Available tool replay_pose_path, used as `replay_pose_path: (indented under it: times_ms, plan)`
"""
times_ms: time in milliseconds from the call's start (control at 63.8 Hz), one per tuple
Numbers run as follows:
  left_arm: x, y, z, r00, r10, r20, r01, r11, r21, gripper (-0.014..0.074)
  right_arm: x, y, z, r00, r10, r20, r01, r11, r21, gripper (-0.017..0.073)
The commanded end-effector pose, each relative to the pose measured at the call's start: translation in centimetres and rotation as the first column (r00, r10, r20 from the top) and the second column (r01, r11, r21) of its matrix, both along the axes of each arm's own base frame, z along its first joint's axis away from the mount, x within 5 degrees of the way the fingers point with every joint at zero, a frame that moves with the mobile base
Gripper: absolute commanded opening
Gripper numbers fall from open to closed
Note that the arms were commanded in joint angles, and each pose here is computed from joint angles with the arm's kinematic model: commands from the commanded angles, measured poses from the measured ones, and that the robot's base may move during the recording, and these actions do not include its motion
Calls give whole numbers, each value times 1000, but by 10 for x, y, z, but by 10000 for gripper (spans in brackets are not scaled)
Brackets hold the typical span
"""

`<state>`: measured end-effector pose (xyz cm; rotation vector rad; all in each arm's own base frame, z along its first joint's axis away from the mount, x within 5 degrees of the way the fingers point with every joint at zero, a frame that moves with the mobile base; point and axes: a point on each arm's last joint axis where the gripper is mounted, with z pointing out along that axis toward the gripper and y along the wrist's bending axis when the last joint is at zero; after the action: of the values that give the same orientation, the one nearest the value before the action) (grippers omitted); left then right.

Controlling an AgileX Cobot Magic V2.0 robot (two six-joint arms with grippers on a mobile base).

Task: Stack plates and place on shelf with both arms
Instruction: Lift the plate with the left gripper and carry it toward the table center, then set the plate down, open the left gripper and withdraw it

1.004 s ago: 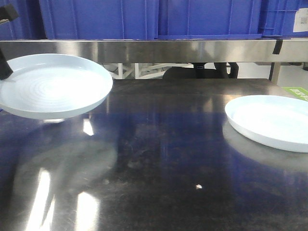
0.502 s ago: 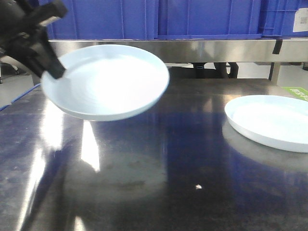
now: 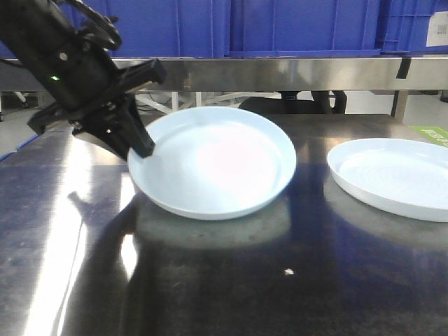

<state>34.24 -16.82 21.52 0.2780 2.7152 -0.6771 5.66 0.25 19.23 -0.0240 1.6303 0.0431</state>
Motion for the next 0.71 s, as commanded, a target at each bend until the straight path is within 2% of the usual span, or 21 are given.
replay_pose_path:
  times_ms: [0,314,549,690]
  plan:
    - [1,-8,21,998,17,62,-14,998,-60,81,-1,-1,9,994,-7,106,8,1000,-8,56]
    - [0,-10,18,998,11,55,-8,998,-58,91,-1,-1,9,994,-7,106,8,1000,-8,56]
    - [-4,-8,33,996,9,86,-3,997,-72,311,-1,-1,9,994,-7,106,8,1000,-8,56]
    - [-11,-5,49,992,-1,124,10,997,-74,334,-1,-1,9,994,-7,106,8,1000,-8,56]
